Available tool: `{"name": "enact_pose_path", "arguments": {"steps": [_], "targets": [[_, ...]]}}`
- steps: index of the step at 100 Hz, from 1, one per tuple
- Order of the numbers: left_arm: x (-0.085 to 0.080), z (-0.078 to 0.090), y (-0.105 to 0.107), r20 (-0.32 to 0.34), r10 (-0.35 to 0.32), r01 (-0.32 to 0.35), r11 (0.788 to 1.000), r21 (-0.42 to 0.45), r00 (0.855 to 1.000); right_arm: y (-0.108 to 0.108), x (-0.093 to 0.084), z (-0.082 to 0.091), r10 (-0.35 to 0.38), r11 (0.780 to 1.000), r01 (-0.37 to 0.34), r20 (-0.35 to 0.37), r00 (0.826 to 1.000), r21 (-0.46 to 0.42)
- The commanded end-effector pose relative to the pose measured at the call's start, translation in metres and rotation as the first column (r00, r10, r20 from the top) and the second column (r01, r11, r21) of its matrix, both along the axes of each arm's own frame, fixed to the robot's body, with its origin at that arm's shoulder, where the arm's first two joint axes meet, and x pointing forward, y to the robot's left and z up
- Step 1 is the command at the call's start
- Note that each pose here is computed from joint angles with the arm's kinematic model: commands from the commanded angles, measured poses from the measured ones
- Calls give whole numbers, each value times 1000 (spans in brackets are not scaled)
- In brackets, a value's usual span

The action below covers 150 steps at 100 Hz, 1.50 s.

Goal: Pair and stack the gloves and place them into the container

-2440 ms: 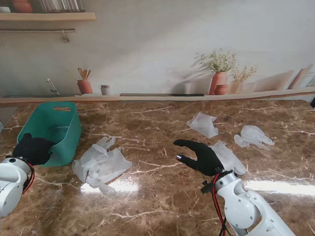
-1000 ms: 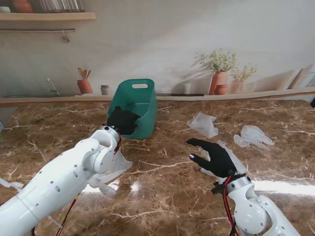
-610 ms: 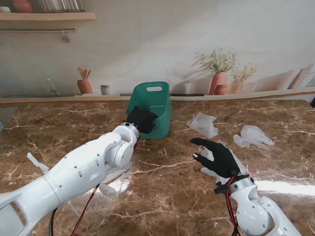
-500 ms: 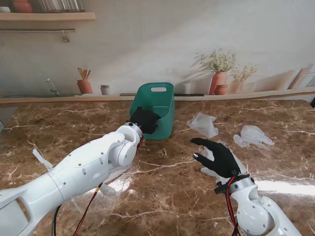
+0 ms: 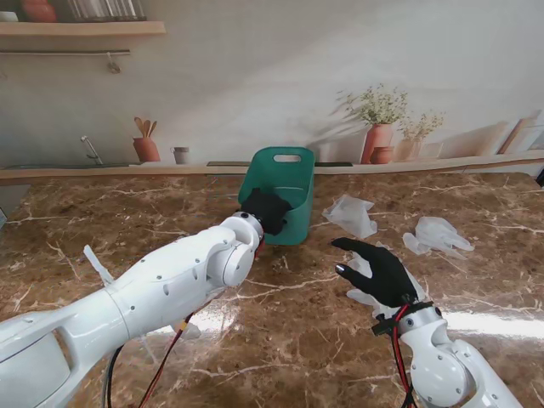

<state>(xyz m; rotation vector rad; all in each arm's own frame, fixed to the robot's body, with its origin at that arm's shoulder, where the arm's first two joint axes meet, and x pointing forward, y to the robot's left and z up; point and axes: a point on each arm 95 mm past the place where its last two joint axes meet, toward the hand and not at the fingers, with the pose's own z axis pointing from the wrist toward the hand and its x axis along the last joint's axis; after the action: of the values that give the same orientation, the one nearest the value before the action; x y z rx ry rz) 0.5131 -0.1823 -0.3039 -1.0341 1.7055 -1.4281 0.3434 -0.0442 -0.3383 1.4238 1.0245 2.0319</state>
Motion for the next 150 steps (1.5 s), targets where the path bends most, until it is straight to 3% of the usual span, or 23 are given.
{"name": "enact_pose_path", "arguments": {"steps": [1, 75, 114, 150], "targets": [[1, 8, -13, -1, -12, 12, 1000, -6, 1000, -1, -4, -6, 2, 1000, -2, -22, 1000, -1], [0, 10, -31, -74, -32, 34, 999, 30, 997, -11, -9, -5, -13, 1000, 13, 2, 1000, -8], [-3, 4, -33, -64, -22, 23, 1000, 14, 998, -13, -11, -5, -21, 1000, 20, -3, 1000, -15], [-4, 10, -34, -41, -1, 0, 1000, -17, 999, -12, -10, -5, -18, 1000, 18, -4, 1000, -19]]}}
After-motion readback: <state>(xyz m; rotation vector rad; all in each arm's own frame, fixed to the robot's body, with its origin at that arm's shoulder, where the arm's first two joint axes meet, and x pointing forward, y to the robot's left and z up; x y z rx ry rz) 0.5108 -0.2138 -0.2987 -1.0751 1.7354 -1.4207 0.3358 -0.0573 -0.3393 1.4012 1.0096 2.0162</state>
